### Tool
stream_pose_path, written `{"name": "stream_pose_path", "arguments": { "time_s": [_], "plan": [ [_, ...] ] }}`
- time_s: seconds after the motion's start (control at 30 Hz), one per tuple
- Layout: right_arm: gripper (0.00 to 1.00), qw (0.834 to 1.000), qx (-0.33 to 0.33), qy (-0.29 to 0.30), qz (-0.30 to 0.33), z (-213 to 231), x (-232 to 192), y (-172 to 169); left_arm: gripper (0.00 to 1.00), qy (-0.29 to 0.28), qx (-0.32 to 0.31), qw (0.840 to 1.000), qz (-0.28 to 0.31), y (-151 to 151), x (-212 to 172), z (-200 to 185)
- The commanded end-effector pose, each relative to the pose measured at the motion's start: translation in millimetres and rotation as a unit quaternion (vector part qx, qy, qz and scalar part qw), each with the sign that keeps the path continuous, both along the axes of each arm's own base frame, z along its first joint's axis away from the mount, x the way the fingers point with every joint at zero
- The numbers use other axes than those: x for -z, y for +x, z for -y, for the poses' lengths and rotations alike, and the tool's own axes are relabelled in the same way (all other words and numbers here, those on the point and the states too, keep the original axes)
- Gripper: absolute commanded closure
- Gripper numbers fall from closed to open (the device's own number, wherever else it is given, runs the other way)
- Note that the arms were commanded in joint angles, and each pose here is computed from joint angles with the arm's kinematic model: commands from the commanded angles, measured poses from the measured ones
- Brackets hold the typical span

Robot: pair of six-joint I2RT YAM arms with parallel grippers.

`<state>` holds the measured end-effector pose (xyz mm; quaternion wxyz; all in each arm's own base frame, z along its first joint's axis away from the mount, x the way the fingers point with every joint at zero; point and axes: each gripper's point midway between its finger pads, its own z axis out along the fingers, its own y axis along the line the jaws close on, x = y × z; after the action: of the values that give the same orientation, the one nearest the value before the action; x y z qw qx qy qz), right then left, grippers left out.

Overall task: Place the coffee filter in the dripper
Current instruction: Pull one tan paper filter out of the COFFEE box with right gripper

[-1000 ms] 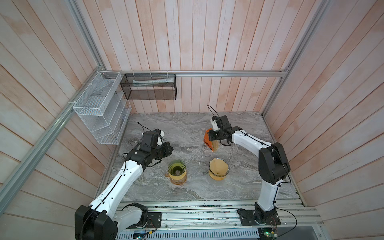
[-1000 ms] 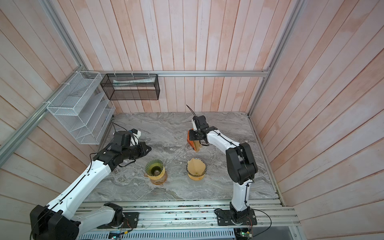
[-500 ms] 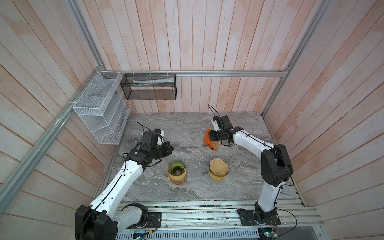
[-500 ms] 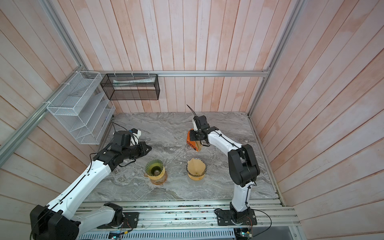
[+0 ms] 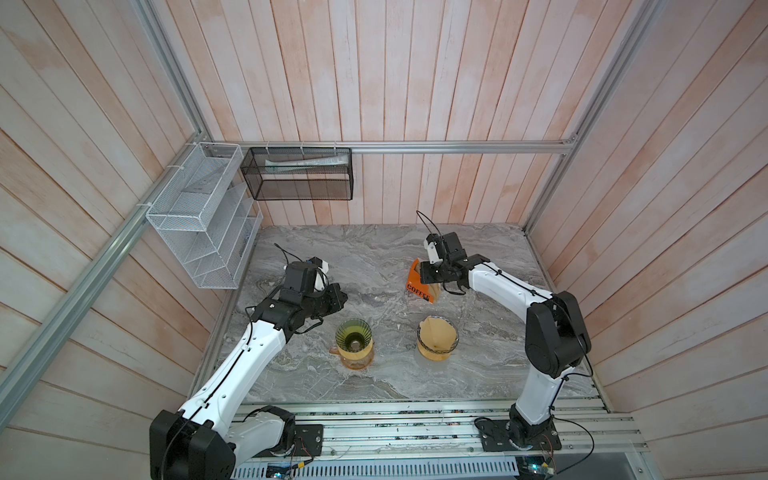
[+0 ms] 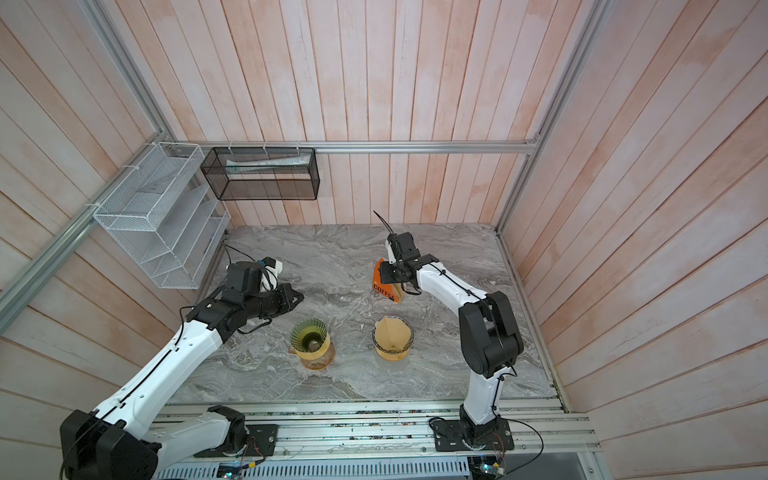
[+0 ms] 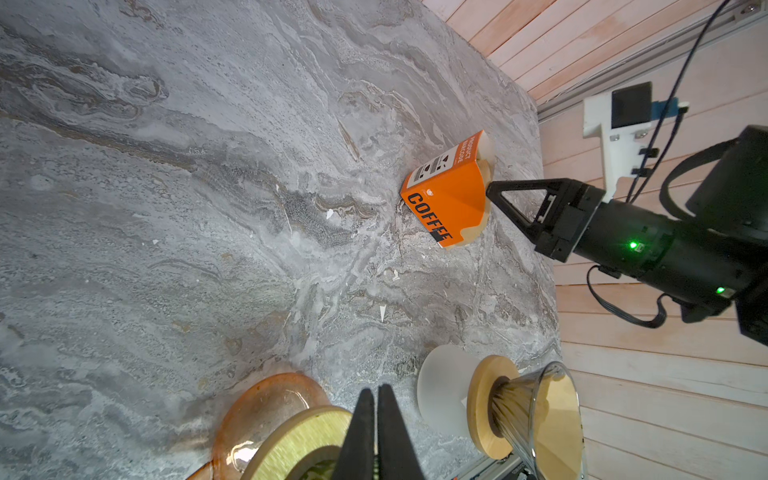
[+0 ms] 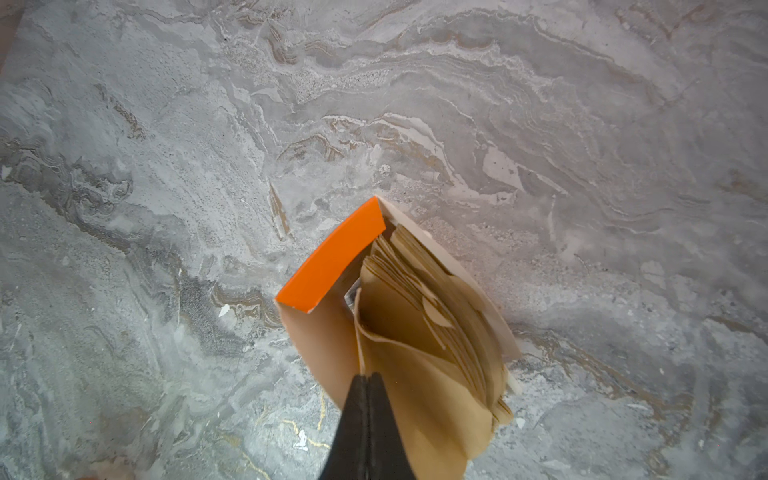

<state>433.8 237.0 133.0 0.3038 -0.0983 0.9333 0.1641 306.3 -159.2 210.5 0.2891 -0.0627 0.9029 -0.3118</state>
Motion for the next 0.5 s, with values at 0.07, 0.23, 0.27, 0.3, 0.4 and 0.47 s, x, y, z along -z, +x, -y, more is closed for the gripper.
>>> {"name": "stream_pose_path", "arguments": {
  "time_s": [0.07, 0.23, 0.27, 0.3, 0.4, 0.47],
  "plan": [
    [1.0, 1.0, 0.004, -0.004, 0.01, 3.5, -14.4, -6.5, 0.91, -0.002, 0.002, 1.0, 0.012, -0.3, -2.1, -1.2],
    [1.0, 1.0, 0.004, -0.005, 0.012, 3.9, -17.8, -7.5, 0.91, -0.002, 0.002, 1.0, 0.013, -0.5, -2.7, -1.2],
    [1.0, 1.0, 0.004, -0.005, 0.012, 4.2, -18.2, -8.2, 0.91, -0.003, 0.002, 1.0, 0.015, -0.5, -3.7, -1.2],
    [1.0, 1.0, 0.005, -0.004, 0.013, 4.9, -19.1, -8.0, 0.91, -0.003, 0.001, 1.0, 0.014, -0.7, -3.5, -1.3],
    [1.0, 1.0, 0.006, -0.005, 0.016, 5.3, -22.6, -8.7, 0.91, -0.003, 0.001, 1.0, 0.014, -0.8, -3.7, -1.5],
    [1.0, 1.0, 0.006, -0.004, 0.019, 5.7, -25.7, -9.2, 0.91, -0.003, 0.001, 1.0, 0.015, -1.1, -4.0, -1.7]
  ]
}}
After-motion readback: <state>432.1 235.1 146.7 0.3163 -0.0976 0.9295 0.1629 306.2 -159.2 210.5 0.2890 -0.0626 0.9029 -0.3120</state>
